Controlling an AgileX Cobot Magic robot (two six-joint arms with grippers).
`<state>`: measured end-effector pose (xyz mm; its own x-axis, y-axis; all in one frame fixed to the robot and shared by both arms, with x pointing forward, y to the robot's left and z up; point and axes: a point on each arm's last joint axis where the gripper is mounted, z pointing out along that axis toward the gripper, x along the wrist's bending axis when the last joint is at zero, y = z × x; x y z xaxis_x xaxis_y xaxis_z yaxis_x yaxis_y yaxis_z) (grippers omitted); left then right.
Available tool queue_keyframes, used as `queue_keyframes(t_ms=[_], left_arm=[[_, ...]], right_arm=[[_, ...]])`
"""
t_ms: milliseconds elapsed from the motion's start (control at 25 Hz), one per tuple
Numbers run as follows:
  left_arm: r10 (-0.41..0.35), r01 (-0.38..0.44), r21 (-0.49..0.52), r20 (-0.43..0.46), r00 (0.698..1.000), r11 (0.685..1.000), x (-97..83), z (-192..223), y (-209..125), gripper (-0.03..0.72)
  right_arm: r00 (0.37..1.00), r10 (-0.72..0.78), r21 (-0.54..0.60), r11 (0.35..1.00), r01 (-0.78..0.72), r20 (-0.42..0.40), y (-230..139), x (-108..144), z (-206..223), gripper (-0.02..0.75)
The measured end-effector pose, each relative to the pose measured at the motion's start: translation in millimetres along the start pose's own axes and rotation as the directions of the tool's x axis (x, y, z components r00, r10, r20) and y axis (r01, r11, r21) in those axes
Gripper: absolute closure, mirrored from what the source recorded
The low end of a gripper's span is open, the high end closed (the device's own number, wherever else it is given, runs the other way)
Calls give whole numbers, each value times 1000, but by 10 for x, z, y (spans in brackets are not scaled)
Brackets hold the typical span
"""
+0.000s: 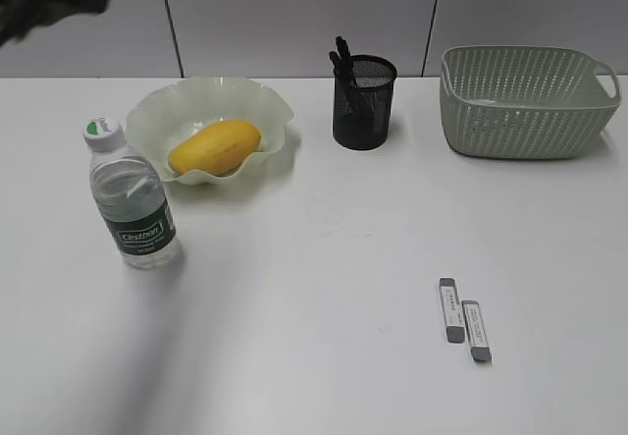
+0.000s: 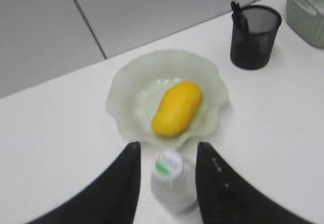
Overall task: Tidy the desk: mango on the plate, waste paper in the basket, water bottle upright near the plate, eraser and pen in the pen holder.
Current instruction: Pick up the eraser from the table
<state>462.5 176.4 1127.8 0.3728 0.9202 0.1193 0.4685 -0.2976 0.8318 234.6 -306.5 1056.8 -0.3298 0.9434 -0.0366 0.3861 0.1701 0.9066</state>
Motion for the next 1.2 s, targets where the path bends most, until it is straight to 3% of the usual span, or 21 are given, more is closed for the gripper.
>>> queue_keyframes(t_ms=[160,240,400,480,680,880,1200], left_arm=[[-65,65,6,-39,997,998,238,-783,-661,344],[-123,121,-46,-47,991,992,355,-1188,-959,282],[-219,216,-98,-23,976,972,467,-1640,-1456,167],[-251,250,-100,-5,968,963,490,-1774,-1631,145],[-285,284,-80,5,959,955,522,-1928,-1867,132],[-253,253,-1,-16,967,968,492,-1813,-1988,143],[-224,227,-71,46,973,971,430,-1723,-1948,148]], right_arm=[[1000,0,0,1000,0,0,0,0,0,495],[1000,0,0,1000,0,0,0,0,0,496],[1000,0,0,1000,0,-1,0,1,0,496],[1000,0,0,1000,0,-1,0,1,0,496],[1000,0,0,1000,0,-1,0,1,0,496],[1000,0,0,1000,0,-1,0,1,0,496],[1000,0,0,1000,0,-1,0,1,0,496]])
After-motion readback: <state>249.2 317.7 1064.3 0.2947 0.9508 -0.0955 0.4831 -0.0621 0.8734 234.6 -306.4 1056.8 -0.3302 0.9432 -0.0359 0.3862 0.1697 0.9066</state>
